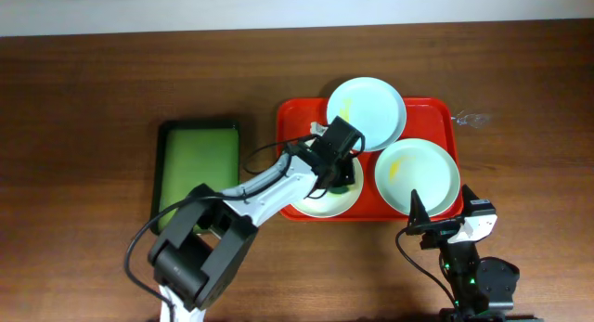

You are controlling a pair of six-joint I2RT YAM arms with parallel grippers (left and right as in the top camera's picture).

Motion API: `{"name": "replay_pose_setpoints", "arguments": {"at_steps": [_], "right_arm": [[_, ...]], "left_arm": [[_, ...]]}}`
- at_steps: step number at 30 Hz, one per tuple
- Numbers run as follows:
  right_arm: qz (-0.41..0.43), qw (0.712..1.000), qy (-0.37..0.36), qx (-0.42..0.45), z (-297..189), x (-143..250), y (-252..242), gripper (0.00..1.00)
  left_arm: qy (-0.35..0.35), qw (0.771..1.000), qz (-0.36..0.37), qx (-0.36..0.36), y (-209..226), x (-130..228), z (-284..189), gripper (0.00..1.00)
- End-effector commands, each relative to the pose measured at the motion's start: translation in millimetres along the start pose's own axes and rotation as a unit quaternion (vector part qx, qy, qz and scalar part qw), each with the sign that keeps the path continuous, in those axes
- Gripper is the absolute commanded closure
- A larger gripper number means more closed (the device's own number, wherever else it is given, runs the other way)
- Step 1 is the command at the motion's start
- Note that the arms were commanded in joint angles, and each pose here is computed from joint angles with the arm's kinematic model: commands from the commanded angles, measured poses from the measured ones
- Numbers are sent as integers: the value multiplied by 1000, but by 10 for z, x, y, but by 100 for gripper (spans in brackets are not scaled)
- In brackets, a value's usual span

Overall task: Clean dirty plates on tray and stack at the side
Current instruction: 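Carry the sponge with the left gripper over the white plate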

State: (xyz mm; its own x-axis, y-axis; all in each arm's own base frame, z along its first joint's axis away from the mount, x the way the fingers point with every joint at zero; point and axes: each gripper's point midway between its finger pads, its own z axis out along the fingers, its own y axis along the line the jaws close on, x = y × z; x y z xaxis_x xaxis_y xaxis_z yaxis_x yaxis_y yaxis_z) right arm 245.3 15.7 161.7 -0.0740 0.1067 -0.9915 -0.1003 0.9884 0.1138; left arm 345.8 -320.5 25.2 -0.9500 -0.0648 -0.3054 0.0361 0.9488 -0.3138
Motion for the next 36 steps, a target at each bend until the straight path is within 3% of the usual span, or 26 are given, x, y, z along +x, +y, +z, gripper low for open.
{"name": "replay_pose_setpoints", "arguments": {"at_steps": [1, 2, 3, 4, 5, 8, 11, 12, 15, 16, 18, 19, 21, 23, 24, 25, 26, 27, 29, 30, 31, 32, 34, 36], "right_arm": [[2, 1000, 2, 1, 3, 32, -3, 2], [2, 1000, 2, 1, 3, 32, -3, 2], [2, 1000, 2, 1, 3, 32, -3, 1], [2, 1000, 2, 2, 3, 32, -4, 2], [2, 1000, 2, 1, 3, 32, -3, 2], [2, 1000, 2, 1, 3, 32, -3, 2], [2, 1000, 2, 1, 3, 32, -3, 2], [2, 1000, 2, 1, 3, 32, -3, 2], [16, 1000, -7, -22, 1, -16, 79, 2], [76, 991, -12, -108, -40, -96, 374, 2], [222, 926, 44, -302, -326, -182, 1011, 2], [223, 913, 45, -339, -414, -243, 1118, 1], [206, 891, -69, -399, -701, -947, 1243, 2], [167, 909, -122, -363, -870, -1602, 1225, 2], [137, 926, -100, -336, -846, -1697, 1217, 2], [100, 952, -25, -287, -729, -1677, 1156, 2], [88, 967, 87, -225, -562, -1544, 1015, 2], [87, 960, 178, -196, -447, -1440, 943, 2], [146, 916, 321, -193, -230, -1386, 980, 2], [185, 888, 357, -224, -133, -1409, 1096, 2], [202, 855, 383, -286, 36, -1393, 1247, 26], [186, 846, 419, -271, 222, -1159, 1211, 48], [145, 836, 515, -119, 539, -483, 935, 52], [50, 819, 569, -54, 882, 168, 943, 49]], "left_arm": [[-19, 998, 55, -16, 12, -115, -61, 97], [-21, 998, 54, -27, 38, -140, -107, 93], [-25, 997, 55, -47, 70, -190, -233, 65], [-30, 997, 55, -50, 48, -238, -332, 19], [-37, 997, 54, -44, -6, -299, -441, 1], [-89, 995, 35, -11, -106, -642, -1060, 1], [-125, 992, -6, -14, 240, -846, -1778, 1], [-110, 991, -46, -64, 748, -771, -2116, 1], [-15, 985, -87, -147, 1340, -345, -2230, 1], [8, 983, -87, -162, 1404, -225, -2251, 1], [21, 981, -88, -170, 1434, -159, -2266, 1], [19, 982, -88, -169, 1430, -169, -2263, 1], [17, 982, -88, -167, 1423, -183, -2260, 1], [21, 981, -88, -169, 1432, -163, -2265, 1], [21, 981, -88, -170, 1433, -159, -2265, 1], [21, 981, -88, -170, 1433, -159, -2265, 1], [21, 981, -88, -170, 1433, -159, -2265, 1], [21, 981, -88, -169, 1433, -160, -2265, 1], [21, 981, -88, -170, 1434, -159, -2266, 1], [21, 981, -88, -169, 1433, -158, -2265, 1], [22, 981, -88, -169, 1433, -157, -2265, 1], [22, 982, -88, -168, 1429, -155, -2264, 1], [22, 982, -88, -168, 1429, -156, -2264, 1], [22, 982, -88, -168, 1428, -158, -2264, 1]]}}
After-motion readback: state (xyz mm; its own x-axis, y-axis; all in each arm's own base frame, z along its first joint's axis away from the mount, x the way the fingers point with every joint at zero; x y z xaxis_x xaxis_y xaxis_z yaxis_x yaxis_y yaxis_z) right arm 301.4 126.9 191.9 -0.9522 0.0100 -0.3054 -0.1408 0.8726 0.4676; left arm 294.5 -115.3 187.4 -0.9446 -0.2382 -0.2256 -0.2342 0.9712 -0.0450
